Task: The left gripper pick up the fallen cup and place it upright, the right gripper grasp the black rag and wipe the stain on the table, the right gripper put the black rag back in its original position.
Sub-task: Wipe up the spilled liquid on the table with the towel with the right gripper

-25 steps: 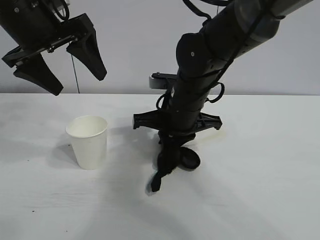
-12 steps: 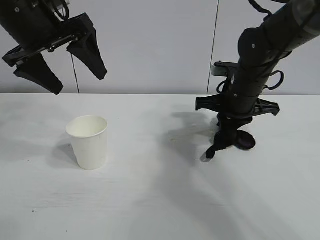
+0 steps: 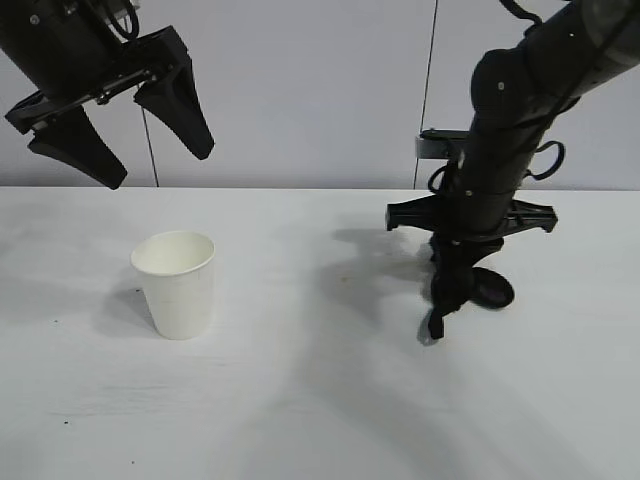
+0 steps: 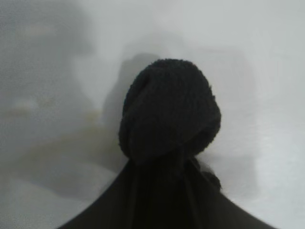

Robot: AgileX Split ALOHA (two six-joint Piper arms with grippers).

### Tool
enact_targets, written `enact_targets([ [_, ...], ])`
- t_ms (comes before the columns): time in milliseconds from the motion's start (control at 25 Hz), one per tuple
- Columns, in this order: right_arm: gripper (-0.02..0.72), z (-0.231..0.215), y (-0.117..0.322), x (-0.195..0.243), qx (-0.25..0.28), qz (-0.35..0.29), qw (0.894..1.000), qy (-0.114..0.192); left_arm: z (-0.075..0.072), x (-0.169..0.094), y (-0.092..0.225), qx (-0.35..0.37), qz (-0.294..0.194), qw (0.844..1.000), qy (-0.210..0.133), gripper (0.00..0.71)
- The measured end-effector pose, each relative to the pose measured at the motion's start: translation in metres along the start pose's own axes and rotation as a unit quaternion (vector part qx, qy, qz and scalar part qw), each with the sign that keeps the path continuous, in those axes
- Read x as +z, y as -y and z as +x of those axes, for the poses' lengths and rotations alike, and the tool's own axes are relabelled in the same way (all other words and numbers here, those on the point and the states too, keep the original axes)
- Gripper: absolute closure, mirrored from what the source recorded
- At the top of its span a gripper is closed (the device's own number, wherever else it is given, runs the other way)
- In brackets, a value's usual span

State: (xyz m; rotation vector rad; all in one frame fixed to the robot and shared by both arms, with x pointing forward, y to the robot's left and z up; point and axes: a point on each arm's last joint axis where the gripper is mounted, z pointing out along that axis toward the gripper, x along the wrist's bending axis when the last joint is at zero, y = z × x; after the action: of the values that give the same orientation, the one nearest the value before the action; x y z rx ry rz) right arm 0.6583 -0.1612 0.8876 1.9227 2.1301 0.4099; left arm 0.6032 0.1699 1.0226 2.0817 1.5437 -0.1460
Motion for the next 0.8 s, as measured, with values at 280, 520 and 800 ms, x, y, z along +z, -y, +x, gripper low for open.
enact_targets([
  [280,0.582,0.076,0.018,-0.003,-0.064,-0.021,0.996,-0.052,0.000,0.000,0.000,0.000,0.000,1.000,0.000,0.016],
  [520,0.582,0.066,0.009,0.007,-0.031,-0.032,0.997,-0.059,0.000,0.000,0.000,0.000,0.000,1.000,0.000,0.016],
  [800,0.582,0.007,-0.020,0.016,0.027,-0.057,0.997,-0.032,0.000,0.000,0.000,0.000,-0.001,1.000,0.000,0.016],
])
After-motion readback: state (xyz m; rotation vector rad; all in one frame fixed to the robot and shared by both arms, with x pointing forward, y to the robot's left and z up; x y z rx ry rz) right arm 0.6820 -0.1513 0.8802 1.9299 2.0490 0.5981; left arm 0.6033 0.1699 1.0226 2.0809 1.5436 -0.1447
